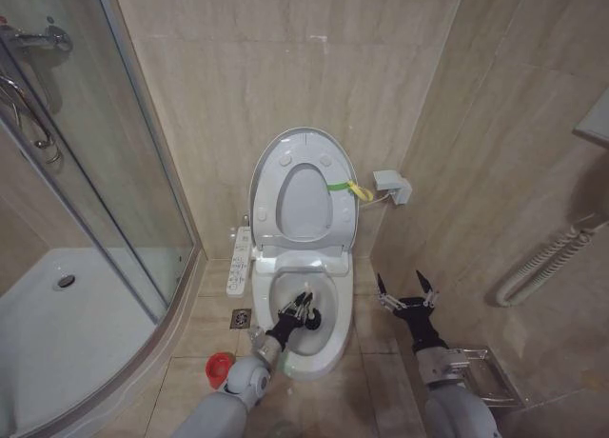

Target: Open the toilet lid, clean the toilet bowl with a toilet brush, close the toilet lid, and flush.

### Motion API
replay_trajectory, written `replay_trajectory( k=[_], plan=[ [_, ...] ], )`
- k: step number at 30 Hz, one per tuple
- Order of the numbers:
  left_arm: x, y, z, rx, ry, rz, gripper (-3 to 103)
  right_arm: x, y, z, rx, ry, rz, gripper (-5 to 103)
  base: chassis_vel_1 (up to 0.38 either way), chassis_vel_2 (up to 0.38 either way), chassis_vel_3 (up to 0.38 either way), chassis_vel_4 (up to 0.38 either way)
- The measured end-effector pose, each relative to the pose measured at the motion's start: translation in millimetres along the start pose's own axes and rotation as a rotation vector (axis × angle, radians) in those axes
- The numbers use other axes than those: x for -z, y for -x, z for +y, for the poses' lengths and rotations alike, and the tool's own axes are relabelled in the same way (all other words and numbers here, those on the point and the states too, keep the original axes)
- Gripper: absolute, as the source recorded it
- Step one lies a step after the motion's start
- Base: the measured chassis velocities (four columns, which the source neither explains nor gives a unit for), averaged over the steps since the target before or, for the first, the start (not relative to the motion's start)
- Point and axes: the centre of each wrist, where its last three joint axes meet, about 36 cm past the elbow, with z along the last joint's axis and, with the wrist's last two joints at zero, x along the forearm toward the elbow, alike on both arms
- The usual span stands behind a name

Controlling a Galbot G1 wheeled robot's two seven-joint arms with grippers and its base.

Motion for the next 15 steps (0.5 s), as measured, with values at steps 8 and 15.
replay_trajectory(
  k=[8,15],
  plan=[
    [0,2,-6.8,-0.017,0.012,0.008,19,0,0,0,0.000,0.000,0.000,100,0.000,0.000,0.000,0.000],
    [-29,-7,20.0,0.015,0.056,0.067,18,0,0,0,0.000,0.000,0.000,100,0.000,0.000,0.000,0.000]
  ],
)
